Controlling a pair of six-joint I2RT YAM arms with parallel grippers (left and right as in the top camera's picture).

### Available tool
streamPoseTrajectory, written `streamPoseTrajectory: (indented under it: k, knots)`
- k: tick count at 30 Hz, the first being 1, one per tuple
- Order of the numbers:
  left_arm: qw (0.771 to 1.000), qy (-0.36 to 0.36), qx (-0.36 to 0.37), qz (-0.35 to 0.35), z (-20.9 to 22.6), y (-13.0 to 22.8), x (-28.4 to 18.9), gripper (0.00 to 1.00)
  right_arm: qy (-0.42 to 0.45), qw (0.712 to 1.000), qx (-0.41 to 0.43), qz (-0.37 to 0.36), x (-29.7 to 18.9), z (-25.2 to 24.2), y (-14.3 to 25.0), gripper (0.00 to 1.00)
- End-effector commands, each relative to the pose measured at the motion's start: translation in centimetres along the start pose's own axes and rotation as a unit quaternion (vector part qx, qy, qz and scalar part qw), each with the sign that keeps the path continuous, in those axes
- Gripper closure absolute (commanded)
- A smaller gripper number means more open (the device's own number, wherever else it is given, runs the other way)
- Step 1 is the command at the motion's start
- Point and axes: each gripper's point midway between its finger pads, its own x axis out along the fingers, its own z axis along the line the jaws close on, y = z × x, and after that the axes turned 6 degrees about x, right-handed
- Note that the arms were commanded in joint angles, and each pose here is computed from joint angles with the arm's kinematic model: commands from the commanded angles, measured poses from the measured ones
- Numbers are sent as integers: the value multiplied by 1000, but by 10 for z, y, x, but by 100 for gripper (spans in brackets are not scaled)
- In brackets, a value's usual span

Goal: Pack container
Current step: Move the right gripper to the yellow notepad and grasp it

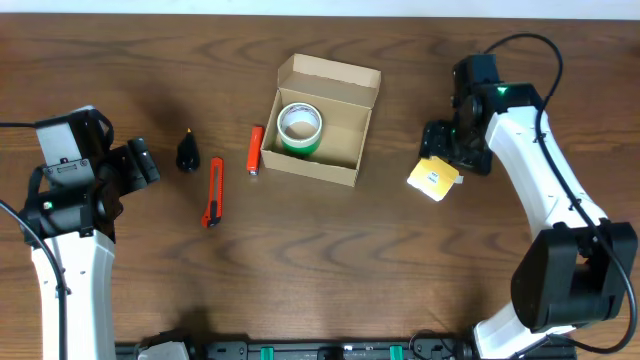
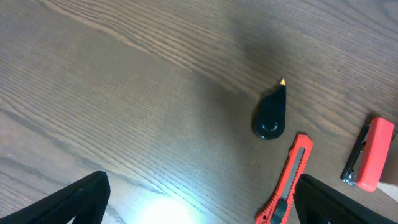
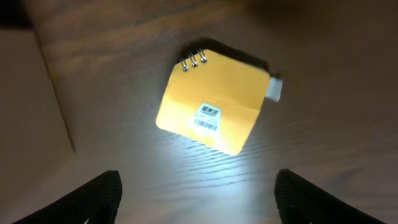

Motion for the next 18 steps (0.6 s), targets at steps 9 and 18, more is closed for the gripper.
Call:
streamPoseTrajectory:
  k: [9, 18]
  knots:
    - [1000, -2, 3, -10, 2, -7, -5, 5, 50, 986, 156, 27, 43, -3, 11, 11]
    - [1000, -2, 3, -10, 2, -7, -5, 5, 78, 988, 123, 51, 83, -11, 8, 8]
